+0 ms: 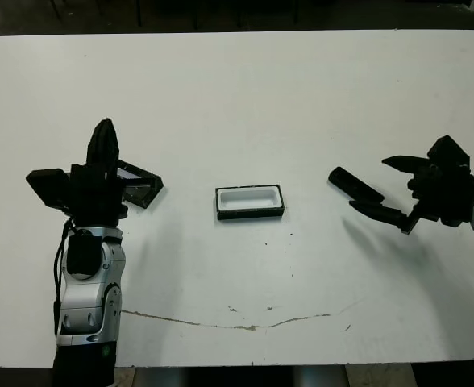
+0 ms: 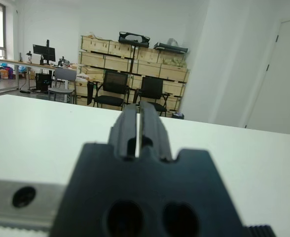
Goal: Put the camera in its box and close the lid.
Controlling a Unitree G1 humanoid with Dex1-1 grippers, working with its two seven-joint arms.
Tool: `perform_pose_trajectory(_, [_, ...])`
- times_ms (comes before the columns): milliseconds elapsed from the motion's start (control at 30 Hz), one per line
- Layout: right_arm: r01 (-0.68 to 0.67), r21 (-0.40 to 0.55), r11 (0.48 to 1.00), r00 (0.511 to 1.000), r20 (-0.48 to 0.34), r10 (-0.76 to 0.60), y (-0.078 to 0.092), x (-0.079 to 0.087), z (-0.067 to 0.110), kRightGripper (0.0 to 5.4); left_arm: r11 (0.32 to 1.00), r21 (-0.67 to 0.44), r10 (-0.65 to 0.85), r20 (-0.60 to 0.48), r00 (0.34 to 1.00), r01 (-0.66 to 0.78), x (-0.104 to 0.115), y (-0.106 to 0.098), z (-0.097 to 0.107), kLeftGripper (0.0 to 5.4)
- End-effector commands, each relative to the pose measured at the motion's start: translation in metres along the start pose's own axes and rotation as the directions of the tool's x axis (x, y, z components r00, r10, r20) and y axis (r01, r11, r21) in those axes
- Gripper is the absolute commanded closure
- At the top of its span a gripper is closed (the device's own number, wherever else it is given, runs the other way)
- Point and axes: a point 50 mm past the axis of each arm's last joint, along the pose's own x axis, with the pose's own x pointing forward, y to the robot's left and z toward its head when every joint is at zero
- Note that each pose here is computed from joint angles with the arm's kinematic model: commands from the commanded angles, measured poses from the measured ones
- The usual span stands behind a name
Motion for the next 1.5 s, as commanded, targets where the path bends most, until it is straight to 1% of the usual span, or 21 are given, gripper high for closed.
perform_pose_trajectory(33, [-0.016,0.038,0.999,0.998,-0.052,0.018,0.006,0.005,-0.015,0.01,1.0,-0.006,0.007,-0.032,0.999,-0.007,-0.004,0.004,-0.005,5.4])
perform_pose_trajectory(167, [-0.01,0.035,0.999,0.998,-0.068,0.012,0.01,0.007,-0.018,0.01,1.0,0.001,0.009,-0.035,0.999,-0.009,-0.004,0.004,-0.005,5.4])
perform_pose_trajectory(333, [0.009,0.056,0.998,0.997,-0.075,-0.005,0.013,0.009,-0.024,0.01,1.0,0.003,0.007,-0.032,0.999,-0.006,-0.005,0.005,-0.005,5.4])
perform_pose_trajectory(467, [0.023,0.083,0.996,0.998,-0.063,-0.018,0.017,0.011,-0.028,0.01,1.0,-0.008,0.008,-0.034,0.999,-0.009,-0.005,0.005,-0.005,5.4])
perform_pose_trajectory(600, [0.056,0.128,0.99,0.997,-0.058,-0.049,0.02,0.014,-0.032,0.01,1.0,0.004,0.01,-0.035,0.999,-0.01,-0.005,0.005,-0.005,5.4])
perform_pose_trajectory(700, [0.095,0.128,0.987,0.995,-0.036,-0.091,0.022,0.016,-0.033,0.3,1.0,0.004,0.009,-0.034,0.999,-0.008,-0.005,0.005,-0.005,5.4])
perform_pose_trajectory(800, [0.139,0.122,0.983,0.99,-0.028,-0.136,0.024,0.017,-0.031,0.79,1.0,-0.005,0.009,-0.035,0.999,-0.009,-0.005,0.004,-0.005,5.4])
perform_pose_trajectory(900, [0.141,0.127,0.982,0.99,-0.014,-0.14,0.024,0.017,-0.032,1.34,1.0,0.002,0.01,-0.035,0.999,-0.01,-0.006,0.005,-0.005,5.4])
perform_pose_trajectory(1100, [0.129,0.124,0.984,0.991,-0.037,-0.126,0.023,0.017,-0.035,2.38,1.0,0.017,0.01,-0.032,0.999,-0.009,-0.006,0.006,-0.005,5.4])
perform_pose_trajectory(1200, [0.121,0.103,0.987,0.992,-0.052,-0.116,0.023,0.017,-0.036,2.91,1.0,0.019,0.009,-0.035,0.999,-0.009,-0.006,0.007,-0.005,5.4])
perform_pose_trajectory(1333, [0.1,0.04,0.994,0.993,-0.064,-0.097,0.023,0.017,-0.037,3.67,1.0,0.008,0.008,-0.038,0.999,-0.008,-0.006,0.007,-0.005,5.4])
perform_pose_trajectory(1500, [0.062,0.027,0.998,0.994,-0.088,-0.059,0.018,0.017,-0.035,4.5,1.0,-0.003,0.007,-0.038,0.999,-0.007,-0.005,0.007,-0.004,5.4])
